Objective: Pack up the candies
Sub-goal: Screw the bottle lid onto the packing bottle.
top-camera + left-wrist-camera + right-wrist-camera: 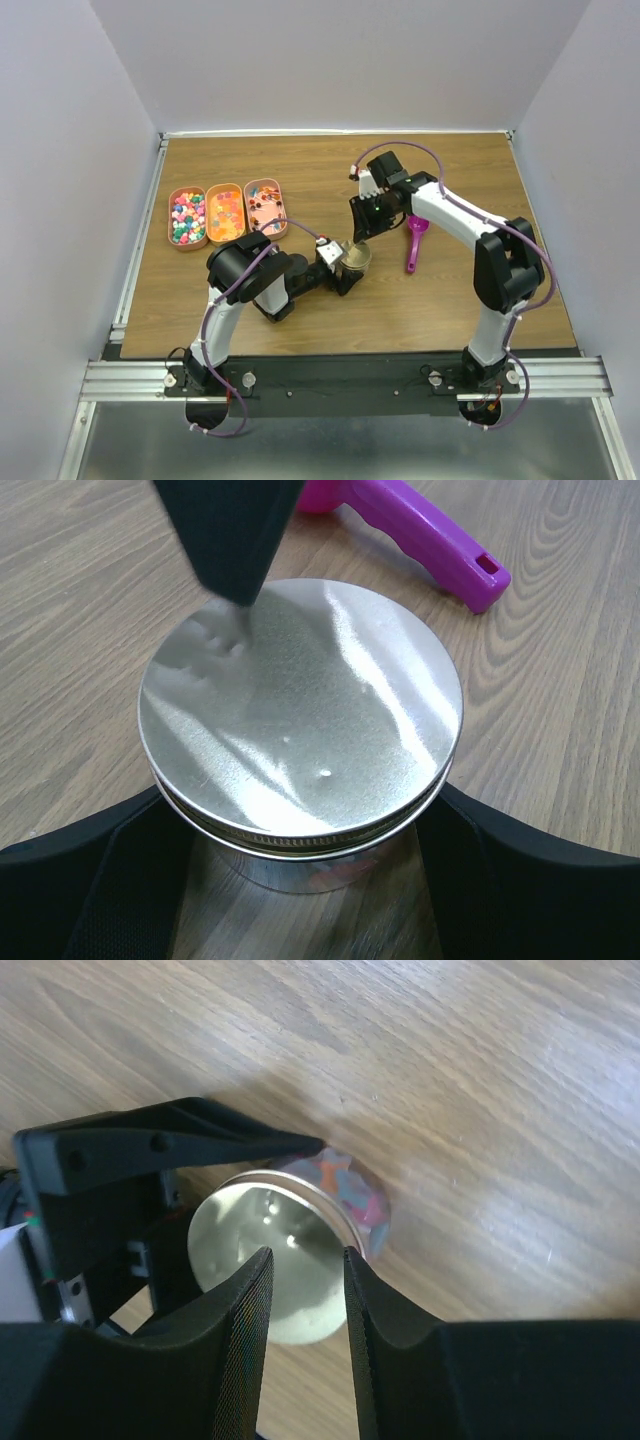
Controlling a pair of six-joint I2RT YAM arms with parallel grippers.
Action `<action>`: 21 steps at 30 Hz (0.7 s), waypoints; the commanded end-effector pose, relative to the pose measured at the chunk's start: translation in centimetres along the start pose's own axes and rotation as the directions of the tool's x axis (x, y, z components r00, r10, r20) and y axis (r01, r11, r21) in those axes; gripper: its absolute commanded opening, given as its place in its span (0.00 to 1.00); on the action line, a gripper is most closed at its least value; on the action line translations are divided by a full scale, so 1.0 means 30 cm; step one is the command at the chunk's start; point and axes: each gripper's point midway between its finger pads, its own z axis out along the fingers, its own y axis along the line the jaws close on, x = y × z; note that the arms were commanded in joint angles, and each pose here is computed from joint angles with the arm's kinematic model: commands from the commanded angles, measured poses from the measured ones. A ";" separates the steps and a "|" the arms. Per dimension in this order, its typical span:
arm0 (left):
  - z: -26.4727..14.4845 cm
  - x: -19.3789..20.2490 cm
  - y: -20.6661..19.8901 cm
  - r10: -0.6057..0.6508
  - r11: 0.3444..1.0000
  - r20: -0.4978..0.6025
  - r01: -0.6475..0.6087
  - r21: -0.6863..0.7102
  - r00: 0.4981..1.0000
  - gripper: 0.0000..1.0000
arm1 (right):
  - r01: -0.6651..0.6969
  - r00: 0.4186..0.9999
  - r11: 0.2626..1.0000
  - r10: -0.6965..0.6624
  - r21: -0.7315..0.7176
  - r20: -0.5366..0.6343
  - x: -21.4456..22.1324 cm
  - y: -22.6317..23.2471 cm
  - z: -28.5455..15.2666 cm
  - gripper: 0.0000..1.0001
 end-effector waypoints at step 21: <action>-0.032 -0.259 0.001 0.038 0.999 0.349 -0.034 -0.017 0.936 0.73 | -0.026 0.981 0.997 0.011 -0.078 -0.196 0.216 0.042 0.041 0.33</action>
